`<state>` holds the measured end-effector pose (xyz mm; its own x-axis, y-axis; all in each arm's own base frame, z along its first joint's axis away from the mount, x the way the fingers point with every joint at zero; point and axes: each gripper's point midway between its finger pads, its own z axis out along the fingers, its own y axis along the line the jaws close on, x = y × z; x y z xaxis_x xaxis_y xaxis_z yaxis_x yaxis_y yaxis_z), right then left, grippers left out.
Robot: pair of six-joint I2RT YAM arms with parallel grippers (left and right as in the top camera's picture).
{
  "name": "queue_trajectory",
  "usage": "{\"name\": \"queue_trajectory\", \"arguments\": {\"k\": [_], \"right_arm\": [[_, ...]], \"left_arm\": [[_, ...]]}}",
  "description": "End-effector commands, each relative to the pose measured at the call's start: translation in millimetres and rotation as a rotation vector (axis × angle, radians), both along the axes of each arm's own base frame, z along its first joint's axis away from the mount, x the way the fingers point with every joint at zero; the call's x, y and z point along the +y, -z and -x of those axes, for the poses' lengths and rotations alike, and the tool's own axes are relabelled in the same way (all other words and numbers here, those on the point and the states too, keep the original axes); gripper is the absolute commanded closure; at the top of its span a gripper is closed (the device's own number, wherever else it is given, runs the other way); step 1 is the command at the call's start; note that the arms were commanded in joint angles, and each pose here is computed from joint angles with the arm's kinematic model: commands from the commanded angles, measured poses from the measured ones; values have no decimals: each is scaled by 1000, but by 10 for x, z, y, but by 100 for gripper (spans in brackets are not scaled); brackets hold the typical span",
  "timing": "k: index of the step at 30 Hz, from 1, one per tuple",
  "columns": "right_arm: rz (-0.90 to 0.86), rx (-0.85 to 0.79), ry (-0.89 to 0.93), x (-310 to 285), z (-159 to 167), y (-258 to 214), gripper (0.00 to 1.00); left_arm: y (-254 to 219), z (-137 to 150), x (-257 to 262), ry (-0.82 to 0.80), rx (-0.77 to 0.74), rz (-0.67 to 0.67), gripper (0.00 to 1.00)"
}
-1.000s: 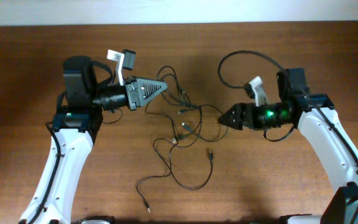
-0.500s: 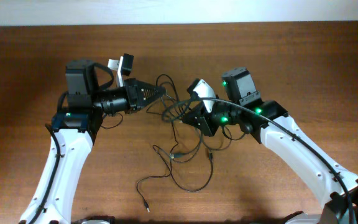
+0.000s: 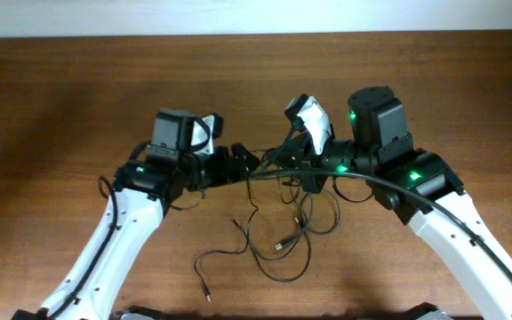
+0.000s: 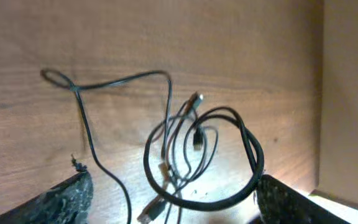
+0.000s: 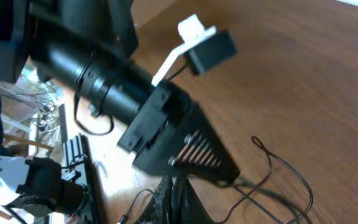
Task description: Untangle cables
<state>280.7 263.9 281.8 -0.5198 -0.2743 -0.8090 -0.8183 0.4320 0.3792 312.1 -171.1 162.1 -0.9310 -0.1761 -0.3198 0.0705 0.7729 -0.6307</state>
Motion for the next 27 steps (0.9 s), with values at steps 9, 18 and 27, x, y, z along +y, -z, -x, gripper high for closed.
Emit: {"name": "queue_trajectory", "arguments": {"k": [9,18,27], "right_arm": [[11,-54,55,-40,-97,-202,96],[417,24,605,-951,-510,393,96],[768,258,1268,-2342,-126,725,96]], "left_arm": [[585,-143,-29,68,-318,-291,5],[-7,-212,61,-70,-275,96,100],[-1364,-316,1806,-673,-612,251,100]]}}
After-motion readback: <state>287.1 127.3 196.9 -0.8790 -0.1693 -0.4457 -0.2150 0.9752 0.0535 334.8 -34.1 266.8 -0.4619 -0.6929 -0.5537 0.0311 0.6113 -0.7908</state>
